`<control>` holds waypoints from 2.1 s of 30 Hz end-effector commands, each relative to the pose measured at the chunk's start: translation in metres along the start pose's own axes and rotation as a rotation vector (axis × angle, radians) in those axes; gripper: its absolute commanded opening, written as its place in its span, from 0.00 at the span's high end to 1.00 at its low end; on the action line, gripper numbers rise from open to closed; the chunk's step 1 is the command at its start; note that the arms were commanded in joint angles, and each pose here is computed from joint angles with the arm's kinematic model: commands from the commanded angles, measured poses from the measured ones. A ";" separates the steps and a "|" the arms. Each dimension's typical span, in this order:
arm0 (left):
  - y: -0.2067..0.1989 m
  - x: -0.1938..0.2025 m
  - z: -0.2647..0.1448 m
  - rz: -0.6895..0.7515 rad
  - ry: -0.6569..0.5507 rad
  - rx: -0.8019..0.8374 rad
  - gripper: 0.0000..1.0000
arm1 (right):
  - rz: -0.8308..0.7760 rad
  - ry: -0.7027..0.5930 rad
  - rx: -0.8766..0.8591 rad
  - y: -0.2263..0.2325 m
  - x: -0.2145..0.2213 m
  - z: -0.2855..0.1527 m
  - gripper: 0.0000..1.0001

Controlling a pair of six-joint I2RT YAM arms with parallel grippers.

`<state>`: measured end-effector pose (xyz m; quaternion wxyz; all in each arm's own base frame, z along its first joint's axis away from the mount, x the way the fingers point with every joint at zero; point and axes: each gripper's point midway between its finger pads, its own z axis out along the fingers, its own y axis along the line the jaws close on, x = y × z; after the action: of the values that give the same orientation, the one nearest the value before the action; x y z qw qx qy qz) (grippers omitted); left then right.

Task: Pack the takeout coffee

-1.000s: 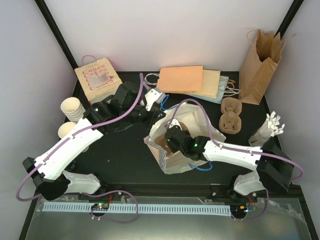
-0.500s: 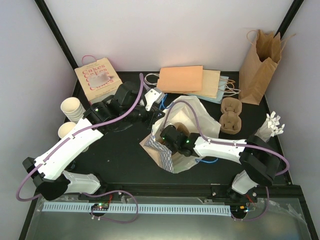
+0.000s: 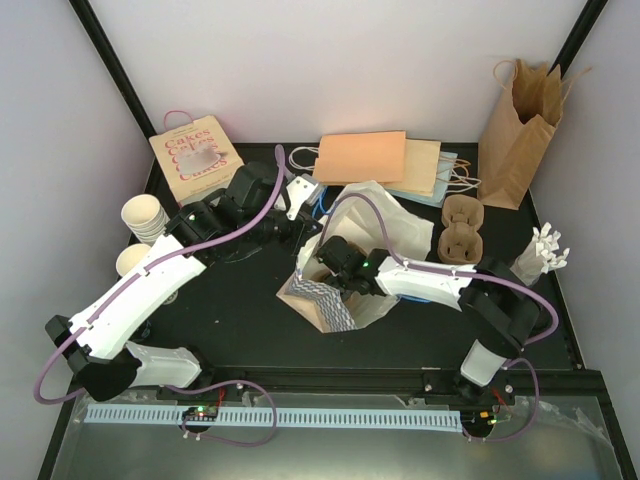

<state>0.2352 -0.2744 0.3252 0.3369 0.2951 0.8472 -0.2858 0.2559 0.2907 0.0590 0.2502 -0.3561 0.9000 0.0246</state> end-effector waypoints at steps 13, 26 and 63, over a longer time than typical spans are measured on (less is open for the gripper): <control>-0.011 -0.016 -0.014 0.039 -0.043 0.040 0.98 | -0.066 0.024 0.022 -0.009 -0.012 -0.023 0.00; -0.005 -0.015 -0.004 0.030 -0.015 0.017 0.98 | -0.046 -0.084 0.031 -0.023 -0.042 -0.086 0.00; -0.002 -0.017 -0.012 0.060 -0.012 -0.009 0.98 | 0.120 -0.585 0.030 -0.062 -0.101 -0.251 0.00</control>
<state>0.2368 -0.2749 0.3403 0.3419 0.3133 0.8407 -0.2796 0.2478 0.2566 0.3130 0.4683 -0.3014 0.8223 0.1170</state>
